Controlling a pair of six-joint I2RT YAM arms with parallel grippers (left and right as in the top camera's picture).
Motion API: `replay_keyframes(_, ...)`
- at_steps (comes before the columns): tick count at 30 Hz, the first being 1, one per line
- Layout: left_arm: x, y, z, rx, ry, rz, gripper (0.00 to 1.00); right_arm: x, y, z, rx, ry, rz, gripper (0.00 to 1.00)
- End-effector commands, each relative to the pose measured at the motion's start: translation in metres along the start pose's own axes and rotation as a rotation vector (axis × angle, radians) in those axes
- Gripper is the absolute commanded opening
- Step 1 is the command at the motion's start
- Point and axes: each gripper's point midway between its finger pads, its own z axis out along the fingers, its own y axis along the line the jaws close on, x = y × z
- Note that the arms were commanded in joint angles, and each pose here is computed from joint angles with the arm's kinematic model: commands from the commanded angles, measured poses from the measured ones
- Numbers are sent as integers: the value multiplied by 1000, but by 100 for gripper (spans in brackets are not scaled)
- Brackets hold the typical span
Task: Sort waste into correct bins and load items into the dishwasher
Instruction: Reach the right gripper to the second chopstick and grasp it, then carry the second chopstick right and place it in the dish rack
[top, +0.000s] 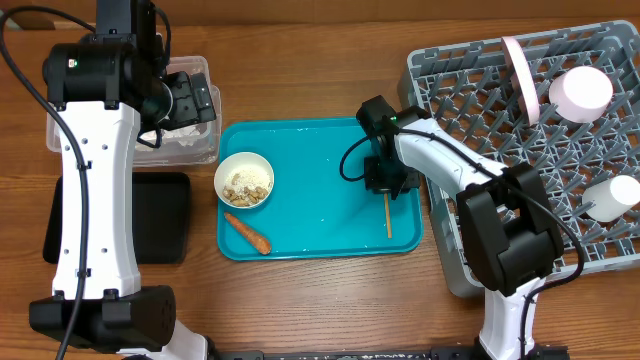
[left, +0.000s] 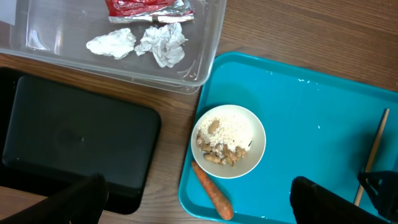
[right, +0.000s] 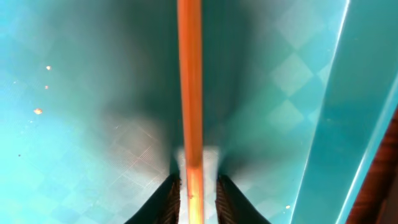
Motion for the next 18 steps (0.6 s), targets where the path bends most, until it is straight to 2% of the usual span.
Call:
replay_keyframes(1, -2, -2, -2, 11, -7, -6, 95, 17, -5, 22, 17, 78, 3, 17)
replay_keyframes(6, -1, -2, -2, 11, -6, -6, 96, 17, -5, 21, 17, 78, 3, 4)
replay_keyframes(13, -1, -2, -2, 11, -7, -6, 95, 5, -2, -2, 18, 52, 2, 4)
replay_keyframes(18, -2, -2, -2, 11, -7, -6, 95, -17, 5, -48, -26, -44, -22, 4)
